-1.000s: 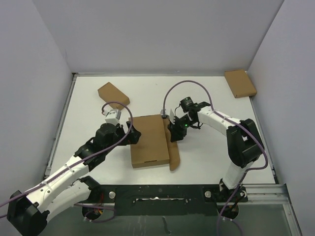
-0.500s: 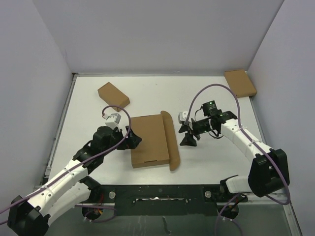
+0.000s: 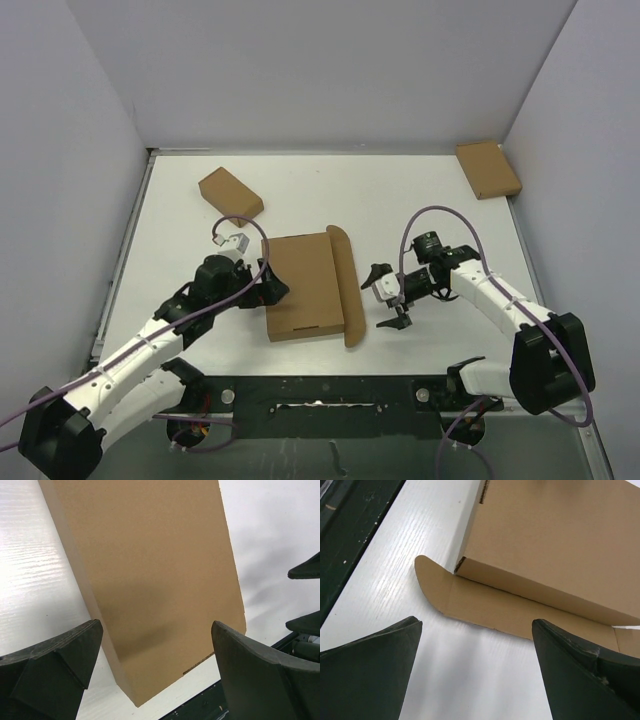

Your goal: Fold the paper box

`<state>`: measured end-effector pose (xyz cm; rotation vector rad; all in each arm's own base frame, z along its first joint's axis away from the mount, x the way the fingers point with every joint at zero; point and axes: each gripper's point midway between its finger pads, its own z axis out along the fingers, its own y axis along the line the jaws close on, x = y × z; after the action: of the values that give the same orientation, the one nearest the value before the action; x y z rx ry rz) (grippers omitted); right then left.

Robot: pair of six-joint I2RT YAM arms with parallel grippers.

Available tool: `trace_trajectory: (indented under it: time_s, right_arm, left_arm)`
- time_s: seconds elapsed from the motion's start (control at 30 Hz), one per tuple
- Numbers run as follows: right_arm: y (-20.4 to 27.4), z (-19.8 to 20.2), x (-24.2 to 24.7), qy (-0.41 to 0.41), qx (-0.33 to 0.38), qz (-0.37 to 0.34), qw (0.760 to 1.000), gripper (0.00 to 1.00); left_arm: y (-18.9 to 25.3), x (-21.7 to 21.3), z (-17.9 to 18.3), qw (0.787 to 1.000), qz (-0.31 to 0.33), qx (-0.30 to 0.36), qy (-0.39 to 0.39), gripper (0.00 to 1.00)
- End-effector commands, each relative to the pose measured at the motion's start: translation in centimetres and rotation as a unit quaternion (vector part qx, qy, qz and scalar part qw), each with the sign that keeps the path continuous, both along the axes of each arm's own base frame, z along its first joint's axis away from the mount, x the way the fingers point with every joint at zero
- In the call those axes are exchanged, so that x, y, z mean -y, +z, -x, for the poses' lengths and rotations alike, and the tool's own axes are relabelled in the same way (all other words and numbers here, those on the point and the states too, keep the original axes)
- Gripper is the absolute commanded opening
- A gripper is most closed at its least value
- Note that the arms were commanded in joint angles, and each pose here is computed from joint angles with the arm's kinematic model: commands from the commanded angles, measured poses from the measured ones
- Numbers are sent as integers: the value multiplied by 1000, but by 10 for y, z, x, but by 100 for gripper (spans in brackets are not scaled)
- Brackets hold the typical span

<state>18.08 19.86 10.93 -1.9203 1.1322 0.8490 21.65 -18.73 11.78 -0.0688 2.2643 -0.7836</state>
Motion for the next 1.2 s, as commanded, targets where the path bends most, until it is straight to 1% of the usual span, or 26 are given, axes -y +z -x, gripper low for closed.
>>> trace_trajectory:
  time_s: [0.0,0.03,0.1,0.3,0.43,0.5,0.67,0.77,0.9,1.03,1.17]
  right_arm:
    - [-3,14,-6,65,56,-18,996,98]
    - [-8,17,-7,73,58,-11,996,100]
    - [-19,20,-10,90,66,11,994,95]
    - [-51,33,-21,147,100,75,981,78]
    - [-61,39,-23,165,102,94,977,67]
    - [-64,40,-23,169,106,99,975,63]
    - [-71,45,-24,183,115,107,970,57]
    - [-74,47,-28,185,119,108,970,53]
    - [-75,46,-33,183,125,111,969,46]
    - [-73,46,-36,180,125,109,970,40]
    - [-70,49,-38,182,120,101,971,36]
  left_arm:
    - [4,7,-8,1000,16,7,1,90]
    - [2,7,-9,1000,13,4,2,90]
    - [-3,7,-11,1000,7,-2,5,90]
    - [-14,4,-17,1000,-14,-9,13,88]
    - [-26,1,-17,999,-27,-24,20,87]
    - [-32,0,-17,999,-30,-29,23,86]
    - [-43,-1,-16,998,-30,-38,25,86]
    - [-45,-1,-16,998,-29,-40,26,85]
    - [-46,-1,-17,998,-28,-41,27,82]
    - [-49,2,-17,998,-26,-45,21,81]
    - [-48,7,-19,999,-21,-45,12,81]
